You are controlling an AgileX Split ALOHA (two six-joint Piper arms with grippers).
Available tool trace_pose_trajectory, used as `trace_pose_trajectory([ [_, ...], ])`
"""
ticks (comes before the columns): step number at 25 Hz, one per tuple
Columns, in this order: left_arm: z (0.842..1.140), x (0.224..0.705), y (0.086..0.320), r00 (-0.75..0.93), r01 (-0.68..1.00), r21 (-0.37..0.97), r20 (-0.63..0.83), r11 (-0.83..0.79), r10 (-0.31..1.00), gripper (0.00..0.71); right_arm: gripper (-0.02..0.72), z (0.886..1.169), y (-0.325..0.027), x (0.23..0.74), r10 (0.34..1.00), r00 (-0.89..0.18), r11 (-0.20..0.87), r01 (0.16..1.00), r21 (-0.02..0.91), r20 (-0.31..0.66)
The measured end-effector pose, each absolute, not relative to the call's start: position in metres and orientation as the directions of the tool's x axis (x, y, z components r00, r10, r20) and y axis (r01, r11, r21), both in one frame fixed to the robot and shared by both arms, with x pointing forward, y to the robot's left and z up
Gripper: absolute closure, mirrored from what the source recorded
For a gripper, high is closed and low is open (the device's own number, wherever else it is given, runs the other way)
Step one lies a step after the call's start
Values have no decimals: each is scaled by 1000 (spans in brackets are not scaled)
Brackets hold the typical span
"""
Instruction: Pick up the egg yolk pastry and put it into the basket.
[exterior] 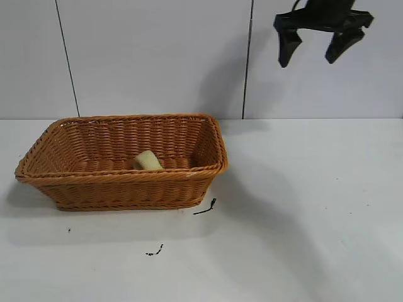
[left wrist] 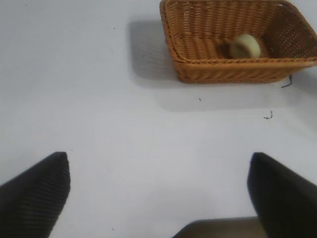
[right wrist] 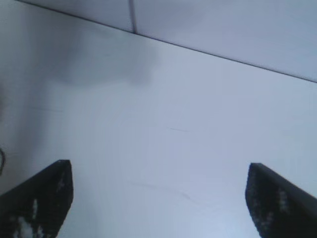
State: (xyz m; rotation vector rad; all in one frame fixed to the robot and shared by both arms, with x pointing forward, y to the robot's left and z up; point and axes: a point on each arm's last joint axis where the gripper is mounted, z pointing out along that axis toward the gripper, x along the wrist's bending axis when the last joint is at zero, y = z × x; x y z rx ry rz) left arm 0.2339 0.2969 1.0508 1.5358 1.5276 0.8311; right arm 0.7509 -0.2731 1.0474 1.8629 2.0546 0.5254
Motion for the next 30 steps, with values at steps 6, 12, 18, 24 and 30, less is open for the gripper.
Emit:
trace_pose_trajectory([
  [6, 1051, 234, 297, 56, 470, 881, -83, 48, 995, 15, 48, 1053, -303, 749, 997, -42, 6, 877, 480, 64],
  [12, 1051, 234, 297, 56, 470, 881, -83, 48, 995, 15, 48, 1069, -302, 729, 997, -40, 4, 889, 459, 70],
  [18, 1051, 234, 297, 56, 470, 881, -83, 48, 995, 15, 48, 1086, -301, 678, 997, -35, 3, 919, 394, 74],
  [24, 1051, 234, 297, 56, 470, 881, -83, 48, 995, 15, 48, 1107, -299, 592, 996, -34, 6, 940, 342, 77],
  [30, 1051, 234, 297, 56, 470, 881, -83, 48, 995, 15, 48, 1114, -297, 496, 997, -40, 16, 940, 342, 64],
])
